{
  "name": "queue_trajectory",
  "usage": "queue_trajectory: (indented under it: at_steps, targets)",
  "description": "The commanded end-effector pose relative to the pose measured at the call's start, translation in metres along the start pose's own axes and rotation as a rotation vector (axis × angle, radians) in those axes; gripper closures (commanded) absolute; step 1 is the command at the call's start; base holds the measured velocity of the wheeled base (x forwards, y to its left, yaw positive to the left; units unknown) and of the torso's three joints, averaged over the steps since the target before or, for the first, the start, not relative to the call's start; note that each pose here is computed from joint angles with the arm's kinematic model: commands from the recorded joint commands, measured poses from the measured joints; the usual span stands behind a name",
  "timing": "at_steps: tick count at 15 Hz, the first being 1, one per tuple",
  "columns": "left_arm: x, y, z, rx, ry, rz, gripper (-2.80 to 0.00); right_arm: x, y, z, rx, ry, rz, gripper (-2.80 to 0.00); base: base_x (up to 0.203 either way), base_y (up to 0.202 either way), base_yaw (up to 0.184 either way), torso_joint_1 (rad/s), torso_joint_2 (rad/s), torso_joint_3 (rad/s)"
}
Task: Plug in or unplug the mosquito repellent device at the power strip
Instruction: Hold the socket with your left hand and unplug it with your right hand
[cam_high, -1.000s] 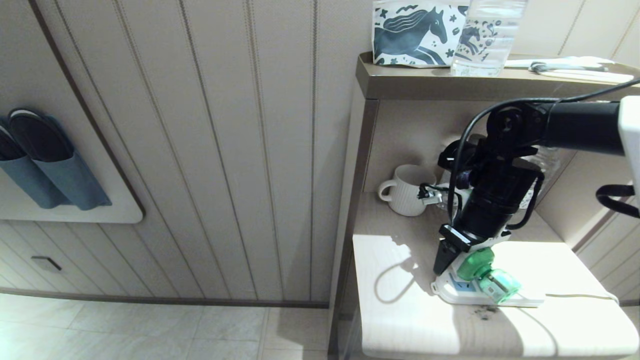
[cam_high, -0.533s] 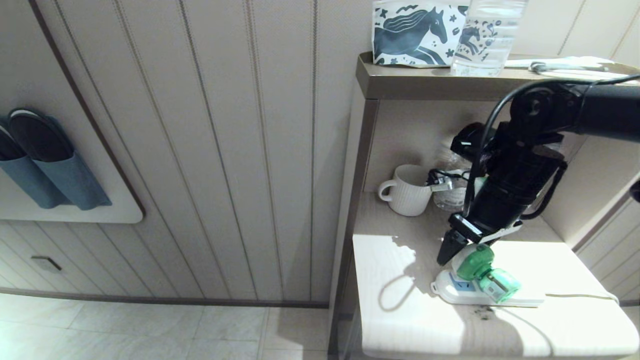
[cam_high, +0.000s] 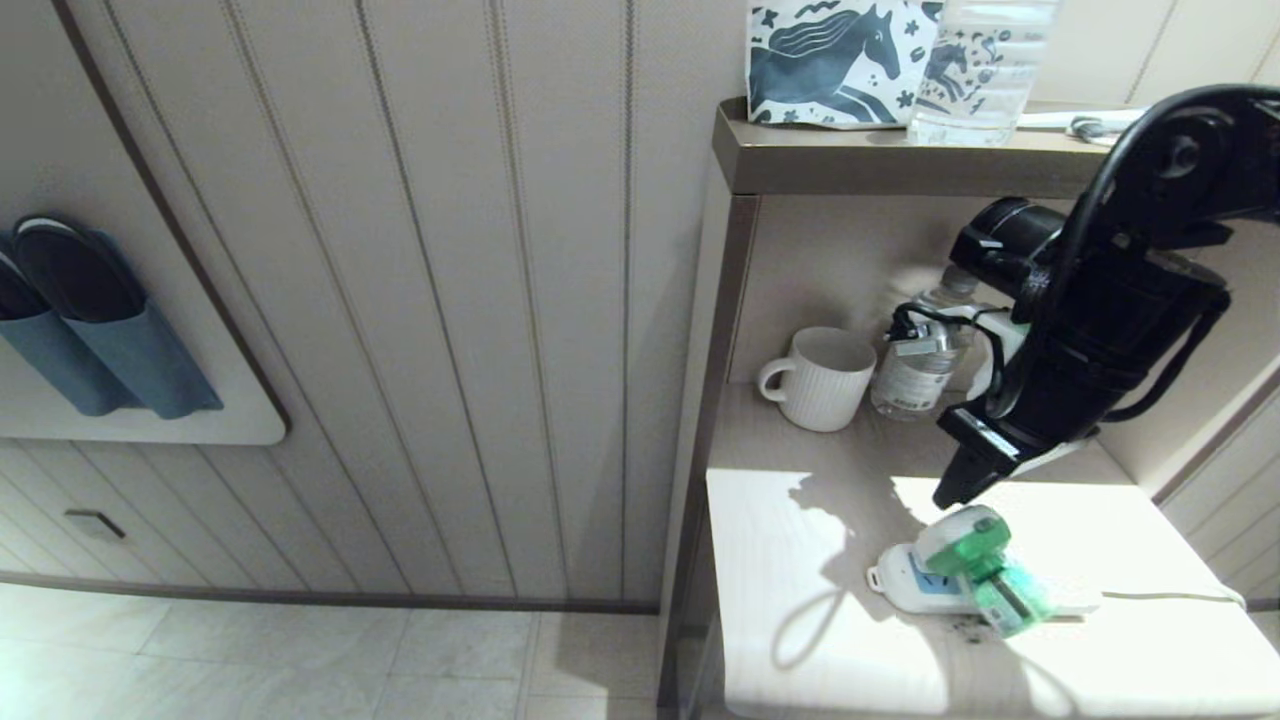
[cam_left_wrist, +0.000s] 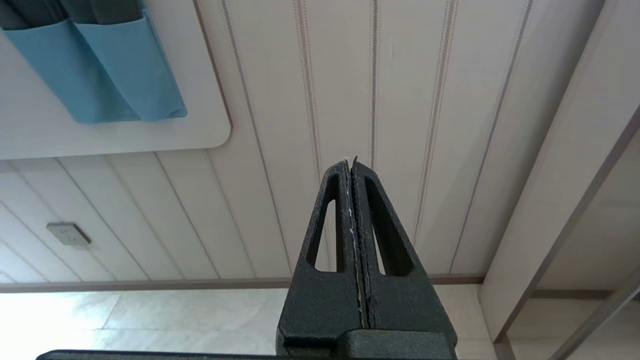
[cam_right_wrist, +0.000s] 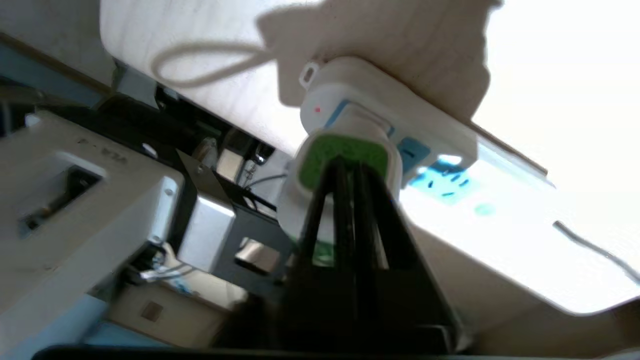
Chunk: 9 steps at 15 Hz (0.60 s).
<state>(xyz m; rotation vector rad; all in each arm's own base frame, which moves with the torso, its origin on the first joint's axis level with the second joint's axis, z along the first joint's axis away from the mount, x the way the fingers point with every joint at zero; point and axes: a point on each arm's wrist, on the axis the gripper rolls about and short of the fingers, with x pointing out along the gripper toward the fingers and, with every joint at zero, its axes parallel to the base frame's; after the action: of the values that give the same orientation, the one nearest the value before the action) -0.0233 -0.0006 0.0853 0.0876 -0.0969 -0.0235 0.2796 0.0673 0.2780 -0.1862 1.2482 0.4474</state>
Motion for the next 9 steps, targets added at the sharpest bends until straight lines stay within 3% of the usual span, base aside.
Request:
queue_trajectory:
  at_steps: [1, 9]
  targets:
    - [0.0, 0.0, 0.0, 0.0, -0.001, -0.001, 0.0, -0.025, 0.008, -0.012, -0.019, -0.076, -0.01, 0.0, 0.0, 0.0, 0.0, 0.0, 0.0, 0.0]
    - [0.0, 0.0, 0.0, 0.0, -0.001, -0.001, 0.0, -0.037, 0.009, -0.018, -0.018, -0.125, -0.023, 0.0, 0.0, 0.0, 0.0, 0.0, 0.0, 0.0]
